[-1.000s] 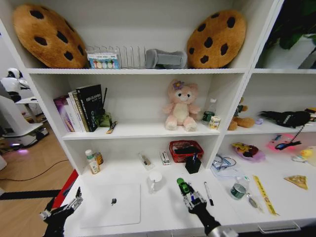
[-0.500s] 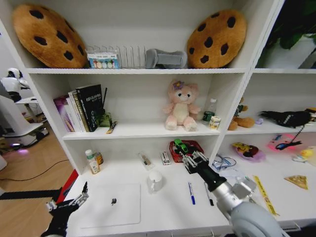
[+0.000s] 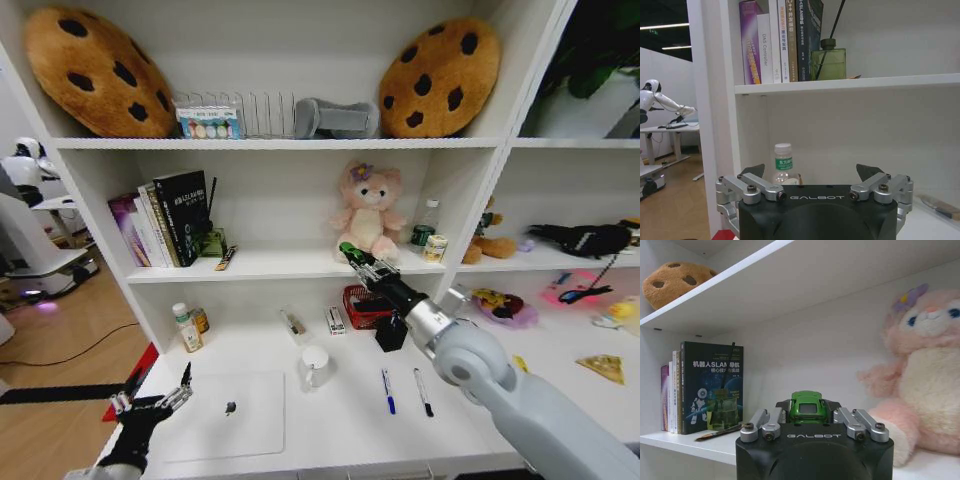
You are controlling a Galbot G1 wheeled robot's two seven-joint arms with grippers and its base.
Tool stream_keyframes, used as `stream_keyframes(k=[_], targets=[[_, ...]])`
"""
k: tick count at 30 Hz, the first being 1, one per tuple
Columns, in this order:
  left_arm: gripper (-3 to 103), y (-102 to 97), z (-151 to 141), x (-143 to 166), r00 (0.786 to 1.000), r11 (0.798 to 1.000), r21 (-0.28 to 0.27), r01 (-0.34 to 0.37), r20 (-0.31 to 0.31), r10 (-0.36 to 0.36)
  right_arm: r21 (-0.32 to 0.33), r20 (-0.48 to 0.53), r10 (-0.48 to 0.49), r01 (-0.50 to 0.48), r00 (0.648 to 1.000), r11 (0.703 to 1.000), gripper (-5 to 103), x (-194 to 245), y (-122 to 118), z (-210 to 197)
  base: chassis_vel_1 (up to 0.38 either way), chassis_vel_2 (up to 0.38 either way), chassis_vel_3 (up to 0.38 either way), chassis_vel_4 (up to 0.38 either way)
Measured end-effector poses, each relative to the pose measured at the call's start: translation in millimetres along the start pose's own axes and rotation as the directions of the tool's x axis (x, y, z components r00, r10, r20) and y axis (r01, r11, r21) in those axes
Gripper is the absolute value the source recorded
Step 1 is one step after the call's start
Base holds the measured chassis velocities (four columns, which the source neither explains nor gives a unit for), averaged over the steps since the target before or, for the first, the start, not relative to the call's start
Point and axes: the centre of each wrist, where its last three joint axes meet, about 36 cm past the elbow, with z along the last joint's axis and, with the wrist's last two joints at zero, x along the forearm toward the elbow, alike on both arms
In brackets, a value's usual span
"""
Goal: Organize the objects on the table.
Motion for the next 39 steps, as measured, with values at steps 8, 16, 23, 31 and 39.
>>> stream_keyframes(k=[8,16,23,31,39], targets=[[100,-1.4,0,1,1.0,1.0,0.008,0.018,-0.001,-0.018,-0.029,-0.086,-0.031,0.029,0.996,0.999,36,-72,1,25,0.0,0.0,0.0,0.0],[100,-2.7,1,2,0.999,0.999,0.022,0.032,-0.003,-0.032,0.02,-0.114,-0.065,0.068,0.991,0.998,36,-131,13,23,0.0,0.0,0.0,0.0],[100,-1.8,3,3,0.999,0.999,0.032,0.04,-0.006,-0.04,0.04,-0.15,-0.049,0.055,0.988,0.998,36,-147,13,26,0.0,0.0,0.0,0.0],[100,-0.8,5,5,0.999,0.998,0.048,0.049,-0.009,-0.049,0.034,-0.197,-0.023,0.03,0.98,0.999,36,-150,16,36,0.0,0.0,0.0,0.0],[100,2.2,2,3,0.999,0.997,0.056,0.048,-0.002,-0.048,0.047,-0.216,-0.009,0.019,0.976,0.999,44,-148,20,38,0.0,0.0,0.0,0.0]])
